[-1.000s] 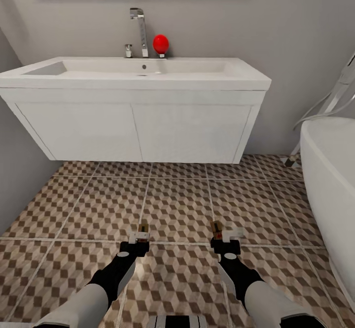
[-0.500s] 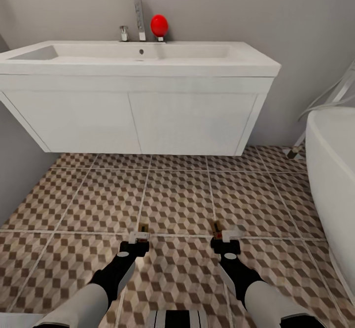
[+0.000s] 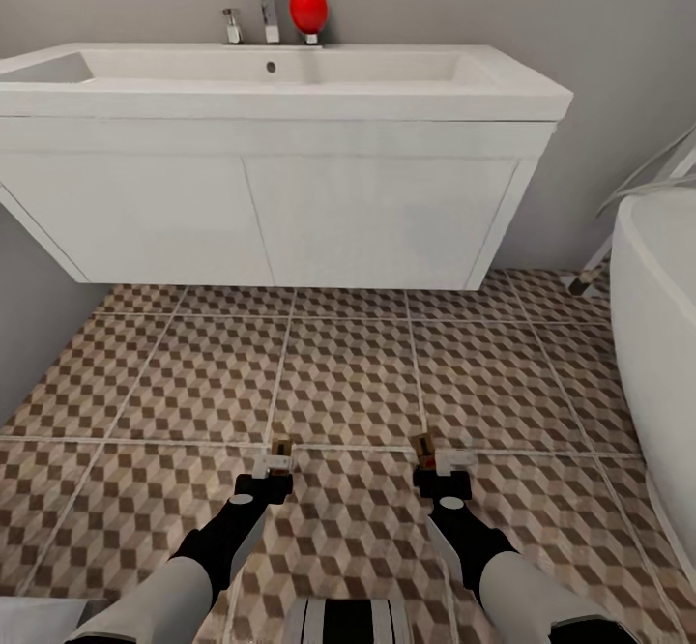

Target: Take the four mousetraps from the cabinet in the bathroom and place them on the bathroom floor. Make sure all four end up on the same floor surface, and ensure that at least two of them are either under or directly next to the same bathroom sink.

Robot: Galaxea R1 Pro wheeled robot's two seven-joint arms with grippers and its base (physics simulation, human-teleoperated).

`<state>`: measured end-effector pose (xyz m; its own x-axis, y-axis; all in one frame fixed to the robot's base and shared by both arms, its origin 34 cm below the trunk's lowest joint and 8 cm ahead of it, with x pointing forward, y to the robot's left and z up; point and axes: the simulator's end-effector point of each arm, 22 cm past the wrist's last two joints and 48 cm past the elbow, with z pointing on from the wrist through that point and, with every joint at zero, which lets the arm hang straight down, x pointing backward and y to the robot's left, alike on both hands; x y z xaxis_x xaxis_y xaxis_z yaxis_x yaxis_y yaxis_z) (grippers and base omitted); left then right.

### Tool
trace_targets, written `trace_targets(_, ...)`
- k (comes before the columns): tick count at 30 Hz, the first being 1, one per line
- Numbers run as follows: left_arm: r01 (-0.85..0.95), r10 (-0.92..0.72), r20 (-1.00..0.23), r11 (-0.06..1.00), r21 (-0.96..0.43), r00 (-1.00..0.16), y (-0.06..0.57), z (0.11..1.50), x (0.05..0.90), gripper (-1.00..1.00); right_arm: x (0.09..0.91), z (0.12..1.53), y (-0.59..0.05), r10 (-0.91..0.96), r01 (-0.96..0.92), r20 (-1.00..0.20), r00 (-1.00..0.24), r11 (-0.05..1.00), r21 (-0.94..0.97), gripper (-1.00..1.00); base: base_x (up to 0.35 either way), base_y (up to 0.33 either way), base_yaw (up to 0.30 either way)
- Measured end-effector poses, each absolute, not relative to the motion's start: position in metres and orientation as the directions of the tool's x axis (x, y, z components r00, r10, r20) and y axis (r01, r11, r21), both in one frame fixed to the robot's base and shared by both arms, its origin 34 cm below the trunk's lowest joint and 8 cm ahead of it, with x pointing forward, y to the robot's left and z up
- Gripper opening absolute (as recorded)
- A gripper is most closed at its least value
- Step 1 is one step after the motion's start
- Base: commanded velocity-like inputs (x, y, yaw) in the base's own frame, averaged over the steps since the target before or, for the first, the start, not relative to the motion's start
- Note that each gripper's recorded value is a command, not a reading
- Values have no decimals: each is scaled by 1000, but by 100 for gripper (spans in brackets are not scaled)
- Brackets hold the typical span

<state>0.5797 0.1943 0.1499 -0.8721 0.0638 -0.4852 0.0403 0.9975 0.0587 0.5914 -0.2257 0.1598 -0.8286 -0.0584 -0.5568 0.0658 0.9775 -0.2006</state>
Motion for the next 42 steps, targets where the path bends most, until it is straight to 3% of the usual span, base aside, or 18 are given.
trace_targets(42,50,65,-333,997,53,-941,195,66,514,-100,526,73,-245,-63,35,-405,-912,972,-232,-100,0,0,0)
